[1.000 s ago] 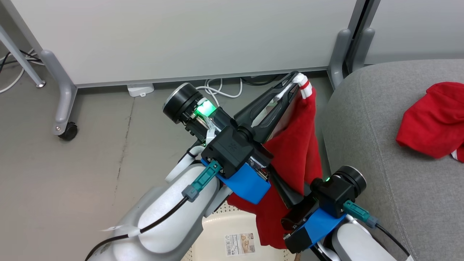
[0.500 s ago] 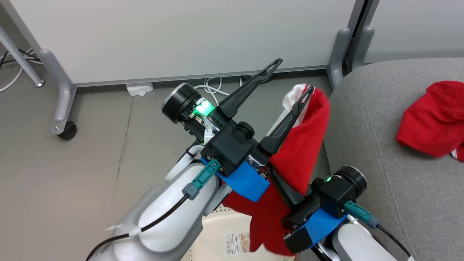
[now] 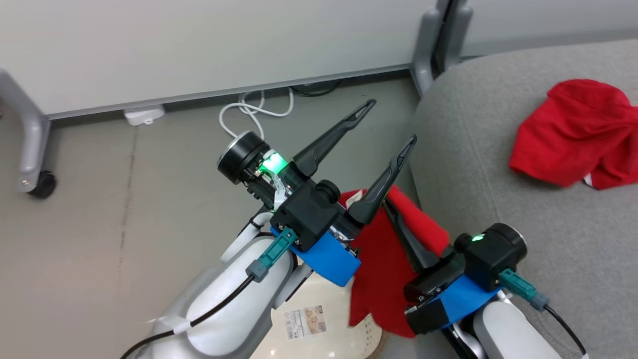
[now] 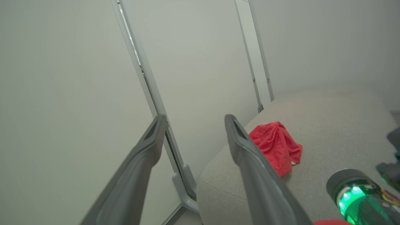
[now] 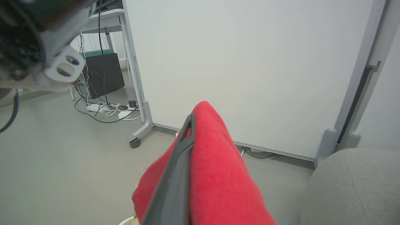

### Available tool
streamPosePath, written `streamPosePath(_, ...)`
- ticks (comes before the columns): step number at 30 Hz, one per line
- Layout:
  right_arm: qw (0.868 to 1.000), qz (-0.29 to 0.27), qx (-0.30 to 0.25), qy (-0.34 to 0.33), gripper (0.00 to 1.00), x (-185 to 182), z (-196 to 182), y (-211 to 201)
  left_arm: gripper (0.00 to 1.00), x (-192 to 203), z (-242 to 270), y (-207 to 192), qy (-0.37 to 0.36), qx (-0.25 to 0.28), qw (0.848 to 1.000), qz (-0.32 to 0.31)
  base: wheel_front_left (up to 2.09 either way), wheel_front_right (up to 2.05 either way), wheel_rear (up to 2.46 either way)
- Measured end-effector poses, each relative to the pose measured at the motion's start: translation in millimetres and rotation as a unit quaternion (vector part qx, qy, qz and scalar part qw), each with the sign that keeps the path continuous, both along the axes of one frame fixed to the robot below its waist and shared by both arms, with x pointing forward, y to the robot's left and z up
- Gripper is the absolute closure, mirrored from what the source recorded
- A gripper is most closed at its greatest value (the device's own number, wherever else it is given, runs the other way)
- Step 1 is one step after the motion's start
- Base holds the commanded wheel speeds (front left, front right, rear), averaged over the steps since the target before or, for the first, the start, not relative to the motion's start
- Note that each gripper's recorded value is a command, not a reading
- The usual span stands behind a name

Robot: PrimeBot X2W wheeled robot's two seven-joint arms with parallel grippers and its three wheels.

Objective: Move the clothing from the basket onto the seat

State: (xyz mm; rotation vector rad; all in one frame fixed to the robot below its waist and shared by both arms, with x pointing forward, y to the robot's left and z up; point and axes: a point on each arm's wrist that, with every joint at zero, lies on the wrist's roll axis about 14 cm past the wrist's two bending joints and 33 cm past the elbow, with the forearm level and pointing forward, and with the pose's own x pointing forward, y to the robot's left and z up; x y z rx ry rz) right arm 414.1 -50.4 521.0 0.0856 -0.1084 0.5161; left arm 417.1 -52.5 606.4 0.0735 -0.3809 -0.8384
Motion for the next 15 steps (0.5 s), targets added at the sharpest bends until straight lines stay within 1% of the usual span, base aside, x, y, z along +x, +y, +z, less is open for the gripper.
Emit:
streamPosePath(7,0.996,-0.085,-0.001,0.017,1.0,2.2,-12.1,-53.7,0.0,-7.3,-32.6,-38.3,0.033,0.015,0.997,-0.068,0.0,0.0,0.0)
streamPosePath(15,0.983,-0.182,-0.006,0.018,1.0,-3.6,-13.1,-115.1,0.0,-18.2,-57.1,-78.0,0.057,0.021,0.989,-0.138,0.0,0.0,0.0)
